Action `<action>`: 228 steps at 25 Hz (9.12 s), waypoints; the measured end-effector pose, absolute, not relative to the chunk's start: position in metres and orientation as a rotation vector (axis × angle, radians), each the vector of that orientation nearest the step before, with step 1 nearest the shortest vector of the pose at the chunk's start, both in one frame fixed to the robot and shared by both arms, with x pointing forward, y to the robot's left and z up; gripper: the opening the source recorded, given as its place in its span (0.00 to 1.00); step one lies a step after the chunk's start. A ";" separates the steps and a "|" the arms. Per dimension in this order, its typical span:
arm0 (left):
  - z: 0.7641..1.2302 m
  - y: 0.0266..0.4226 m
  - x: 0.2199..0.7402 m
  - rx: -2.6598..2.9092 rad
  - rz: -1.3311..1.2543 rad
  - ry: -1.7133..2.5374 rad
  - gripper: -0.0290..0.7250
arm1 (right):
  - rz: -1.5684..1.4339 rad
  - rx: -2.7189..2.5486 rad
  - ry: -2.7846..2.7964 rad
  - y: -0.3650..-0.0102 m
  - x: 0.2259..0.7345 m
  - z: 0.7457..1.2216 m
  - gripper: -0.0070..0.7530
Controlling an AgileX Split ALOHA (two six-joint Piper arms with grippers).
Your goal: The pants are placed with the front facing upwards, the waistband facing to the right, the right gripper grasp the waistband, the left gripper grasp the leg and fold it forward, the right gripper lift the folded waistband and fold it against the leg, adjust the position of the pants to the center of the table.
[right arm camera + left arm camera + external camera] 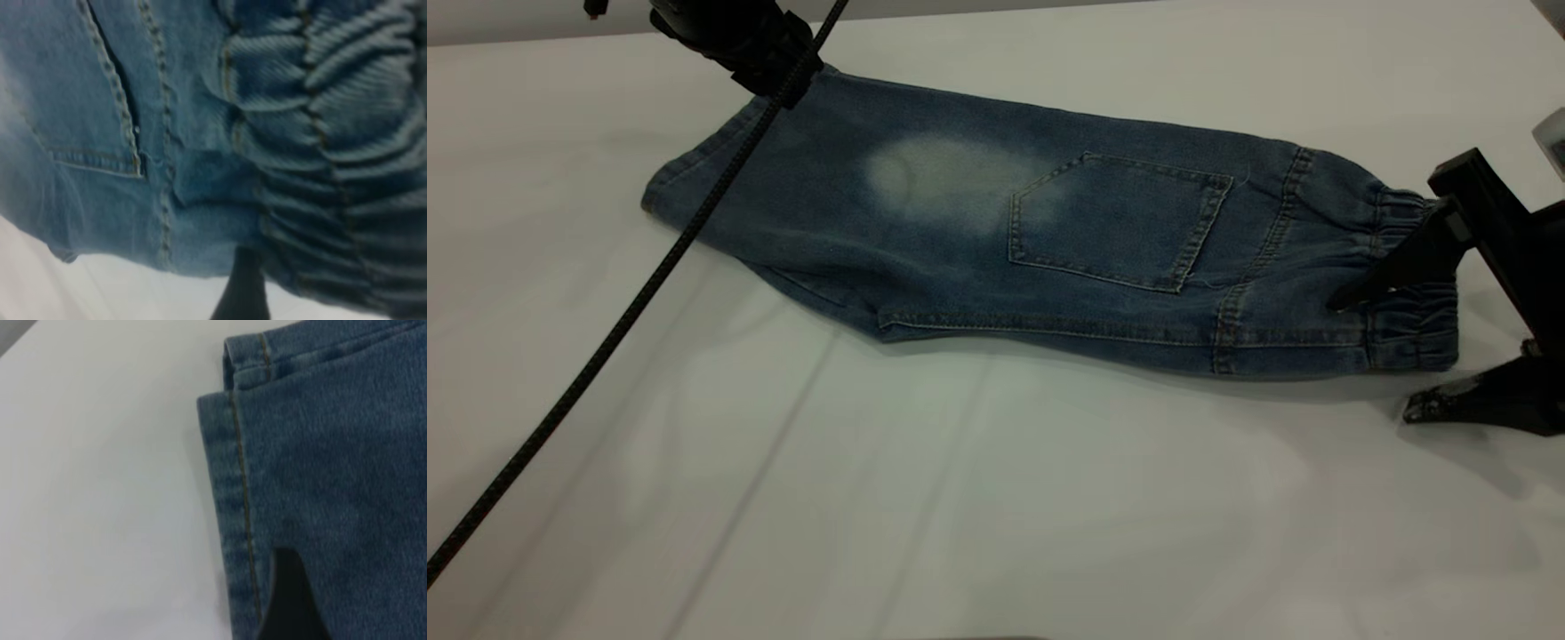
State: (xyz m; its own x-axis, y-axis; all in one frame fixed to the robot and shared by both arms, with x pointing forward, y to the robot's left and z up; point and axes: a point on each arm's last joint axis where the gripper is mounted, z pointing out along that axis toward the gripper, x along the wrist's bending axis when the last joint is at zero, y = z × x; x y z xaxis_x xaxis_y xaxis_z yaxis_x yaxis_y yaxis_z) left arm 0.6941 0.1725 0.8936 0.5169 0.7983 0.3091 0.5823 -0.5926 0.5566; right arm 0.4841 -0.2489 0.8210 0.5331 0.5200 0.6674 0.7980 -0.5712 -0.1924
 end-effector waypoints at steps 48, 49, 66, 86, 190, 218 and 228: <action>0.832 -0.047 0.574 2.383 0.464 0.656 0.62 | -1.462 -2.015 -1.420 -0.260 0.535 0.936 0.07; 0.831 -0.049 0.572 2.377 0.458 0.655 0.62 | -1.479 -2.002 -1.443 -0.260 0.534 0.941 0.07; 0.885 0.042 0.632 2.415 0.573 1.004 0.62 | -1.497 -1.939 -1.509 -0.258 0.530 0.948 0.07; 0.838 0.002 0.597 2.556 0.484 0.852 0.62 | -1.670 -1.631 -1.495 -0.246 0.533 0.976 0.07; 1.186 0.183 0.553 1.951 1.005 1.135 0.62 | 0.119 -1.837 -2.450 0.033 0.583 0.834 0.60; 1.250 0.216 0.468 1.756 0.946 1.160 0.62 | -1.163 -1.283 -2.904 -0.074 0.449 1.239 0.60; 1.251 0.238 0.397 1.919 0.709 1.270 0.62 | -1.116 -1.425 -3.056 -0.187 0.365 1.218 0.60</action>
